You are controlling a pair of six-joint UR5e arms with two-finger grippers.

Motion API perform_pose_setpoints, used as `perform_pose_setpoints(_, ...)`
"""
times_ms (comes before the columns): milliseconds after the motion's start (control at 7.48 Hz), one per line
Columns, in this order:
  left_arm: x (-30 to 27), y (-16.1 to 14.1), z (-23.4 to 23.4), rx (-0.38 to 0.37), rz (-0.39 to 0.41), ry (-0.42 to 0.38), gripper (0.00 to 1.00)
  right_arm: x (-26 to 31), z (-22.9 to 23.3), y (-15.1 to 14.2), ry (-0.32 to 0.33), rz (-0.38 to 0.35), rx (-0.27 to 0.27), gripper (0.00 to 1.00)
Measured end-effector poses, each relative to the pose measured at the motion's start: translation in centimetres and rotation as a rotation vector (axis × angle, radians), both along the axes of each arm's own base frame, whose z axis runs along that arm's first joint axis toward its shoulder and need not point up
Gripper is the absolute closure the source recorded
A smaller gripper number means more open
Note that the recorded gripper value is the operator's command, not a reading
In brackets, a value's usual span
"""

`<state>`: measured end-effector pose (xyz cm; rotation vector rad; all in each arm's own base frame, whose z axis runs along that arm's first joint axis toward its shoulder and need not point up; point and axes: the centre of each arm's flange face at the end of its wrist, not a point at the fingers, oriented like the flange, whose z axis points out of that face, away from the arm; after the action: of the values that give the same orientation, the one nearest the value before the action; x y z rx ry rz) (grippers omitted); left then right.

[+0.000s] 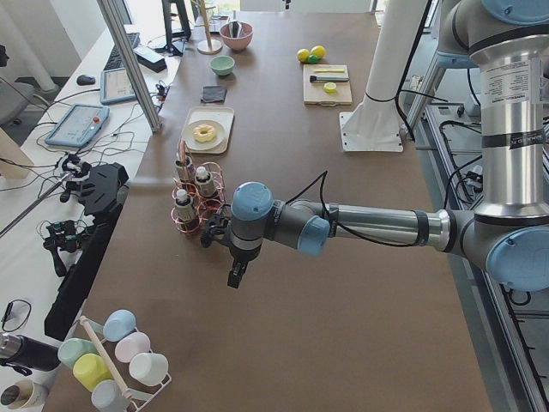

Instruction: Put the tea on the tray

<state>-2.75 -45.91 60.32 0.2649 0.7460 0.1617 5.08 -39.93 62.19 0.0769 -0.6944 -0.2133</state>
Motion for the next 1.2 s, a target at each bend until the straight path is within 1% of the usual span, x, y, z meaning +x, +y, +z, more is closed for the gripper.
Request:
perform_pose_setpoints(267, 0.00, -0.06, -0.05, -0.006, -0.008, 0.001, 0.03, -0.02, 0.00, 0.01, -0.002, 0.000, -0.001, 0.00)
perform_pose_setpoints(401, 0.02, -0.21, -0.39, -0.020, -0.036, 0.009, 0.03, -0.03, -0.03, 0.02, -0.004, 0.001, 0.000, 0.00)
perform_pose_setpoints(668, 0.09, -0.25, -0.73, -0.012, -0.066, 0.020, 0.03, -0.04, -0.11, 0.01, -0.004, 0.000, 0.002, 0.00)
perform_pose_setpoints(1202, 0.24, -0.45, -0.88, -0.003, -0.067, 0.028, 0.03, -0.05, -0.27, -0.02, -0.006, 0.000, 0.004, 0.00)
